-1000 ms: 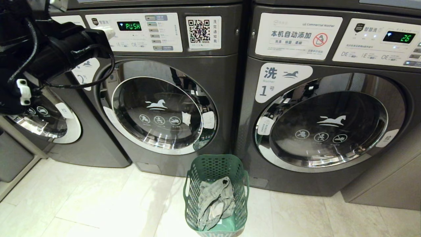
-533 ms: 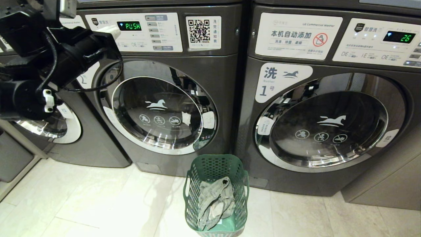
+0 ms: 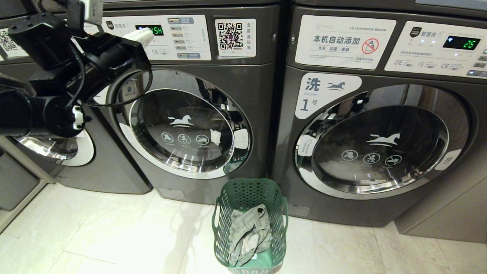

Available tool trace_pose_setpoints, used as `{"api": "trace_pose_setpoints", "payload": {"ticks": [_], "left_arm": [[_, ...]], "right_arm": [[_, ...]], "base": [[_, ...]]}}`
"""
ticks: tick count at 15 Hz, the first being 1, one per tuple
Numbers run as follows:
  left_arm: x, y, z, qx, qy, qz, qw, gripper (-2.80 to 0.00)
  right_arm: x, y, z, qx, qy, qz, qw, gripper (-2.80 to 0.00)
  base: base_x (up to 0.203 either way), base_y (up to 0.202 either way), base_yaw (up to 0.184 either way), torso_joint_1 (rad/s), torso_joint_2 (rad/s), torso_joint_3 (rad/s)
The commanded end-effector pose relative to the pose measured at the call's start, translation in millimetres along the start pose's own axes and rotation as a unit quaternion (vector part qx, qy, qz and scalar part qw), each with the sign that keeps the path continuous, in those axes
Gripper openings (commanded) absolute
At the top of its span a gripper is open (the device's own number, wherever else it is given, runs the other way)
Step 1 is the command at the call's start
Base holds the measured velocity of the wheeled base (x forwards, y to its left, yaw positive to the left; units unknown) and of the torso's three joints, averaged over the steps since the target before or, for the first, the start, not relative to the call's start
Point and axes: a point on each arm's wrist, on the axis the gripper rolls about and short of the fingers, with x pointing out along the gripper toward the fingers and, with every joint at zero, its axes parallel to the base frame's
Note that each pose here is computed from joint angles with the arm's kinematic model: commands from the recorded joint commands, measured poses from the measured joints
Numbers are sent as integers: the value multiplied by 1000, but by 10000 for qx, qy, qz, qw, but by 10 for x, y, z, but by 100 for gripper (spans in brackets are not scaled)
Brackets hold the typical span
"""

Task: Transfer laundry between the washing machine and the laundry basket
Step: Press the washing machine switch

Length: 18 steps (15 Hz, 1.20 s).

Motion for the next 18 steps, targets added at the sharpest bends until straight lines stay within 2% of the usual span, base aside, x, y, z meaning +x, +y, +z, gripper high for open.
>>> {"api": "trace_pose_setpoints", "payload": {"ticks": [1,4,9,11,18], "left_arm": [[157,17,-202,-6,-5,-30,10000,-280],[326,-44,-307,-14,-127,-120,9998,-280],[431,-165,-446,-77,-107,-237,9996,-280],[464,-175,-484,57,-129,-251,9996,-280],[546,-175,-566,175,-204,-202,9994,-280]], "right_arm": [[0,0,0,-3,0,4,10000,-280],[0,0,0,-3,0,4,10000,-280],[0,0,0,-3,0,4,10000,-280],[0,0,0,-3,0,4,10000,-280],[1,0,0,-2,7,4,10000,-280]], "base": [[0,0,0,0,0,0],[0,0,0,0,0,0],[0,0,0,0,0,0],[0,0,0,0,0,0],[0,0,0,0,0,0]]}}
